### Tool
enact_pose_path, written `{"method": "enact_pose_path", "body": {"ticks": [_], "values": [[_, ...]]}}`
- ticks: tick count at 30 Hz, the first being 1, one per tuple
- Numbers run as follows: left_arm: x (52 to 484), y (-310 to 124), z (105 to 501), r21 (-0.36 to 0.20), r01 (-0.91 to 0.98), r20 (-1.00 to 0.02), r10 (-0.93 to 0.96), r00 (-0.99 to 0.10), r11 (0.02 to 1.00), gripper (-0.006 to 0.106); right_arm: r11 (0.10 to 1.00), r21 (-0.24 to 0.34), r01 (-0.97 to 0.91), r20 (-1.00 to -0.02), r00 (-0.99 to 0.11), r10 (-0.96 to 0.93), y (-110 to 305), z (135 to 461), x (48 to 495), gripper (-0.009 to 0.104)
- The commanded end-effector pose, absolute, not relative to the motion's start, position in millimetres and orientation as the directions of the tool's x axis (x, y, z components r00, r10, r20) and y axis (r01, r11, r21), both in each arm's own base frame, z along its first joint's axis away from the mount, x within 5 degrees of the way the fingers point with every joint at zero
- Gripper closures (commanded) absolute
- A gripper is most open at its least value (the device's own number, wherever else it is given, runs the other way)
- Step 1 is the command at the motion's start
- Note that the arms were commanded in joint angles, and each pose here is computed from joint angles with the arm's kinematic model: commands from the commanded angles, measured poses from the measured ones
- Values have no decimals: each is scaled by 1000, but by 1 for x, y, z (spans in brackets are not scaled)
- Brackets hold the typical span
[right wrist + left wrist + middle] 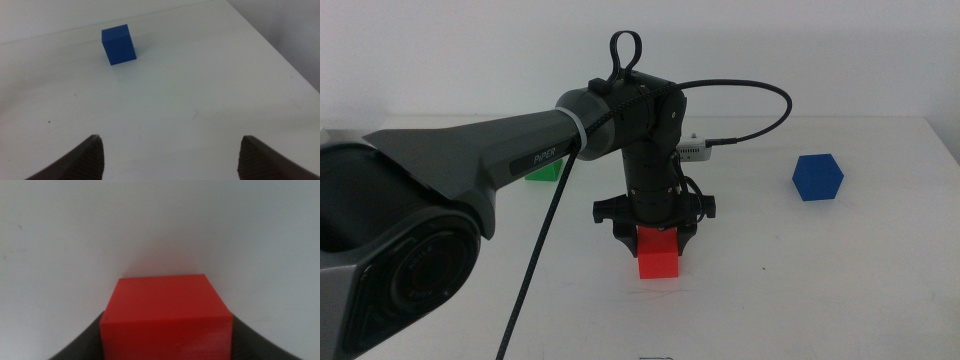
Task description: Stack red cubes first, then green, then blue cubes in a specific spot.
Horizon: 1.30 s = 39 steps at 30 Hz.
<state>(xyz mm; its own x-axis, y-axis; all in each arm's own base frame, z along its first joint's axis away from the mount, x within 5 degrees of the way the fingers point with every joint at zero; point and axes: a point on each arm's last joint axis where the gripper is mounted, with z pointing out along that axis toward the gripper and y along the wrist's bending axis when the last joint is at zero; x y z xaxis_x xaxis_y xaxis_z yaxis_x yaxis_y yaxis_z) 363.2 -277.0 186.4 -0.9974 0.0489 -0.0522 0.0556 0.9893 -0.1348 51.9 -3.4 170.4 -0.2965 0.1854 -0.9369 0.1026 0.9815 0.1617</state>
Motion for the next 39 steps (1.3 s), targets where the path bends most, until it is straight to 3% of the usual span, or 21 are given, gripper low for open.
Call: {"method": "enact_pose_path", "body": {"ticks": [1,15,25,39], "values": [[360,-279,222,-210,57,-114,33,-993,976,84,987,139,85,-970,-191,153,-4,183,52,25],[362,-281,208,-195,57,-79,42,-996,979,83,986,140,85,-969,-191,154,-4,183,52,25],[361,-281,208,-191,135,-91,119,-989,972,9,986,140,85,-969,-191,154,-4,183,52,25],[355,-274,247,-209,159,-170,124,-978,965,7,986,140,85,-969,-191,154,-4,183,52,25]]}}
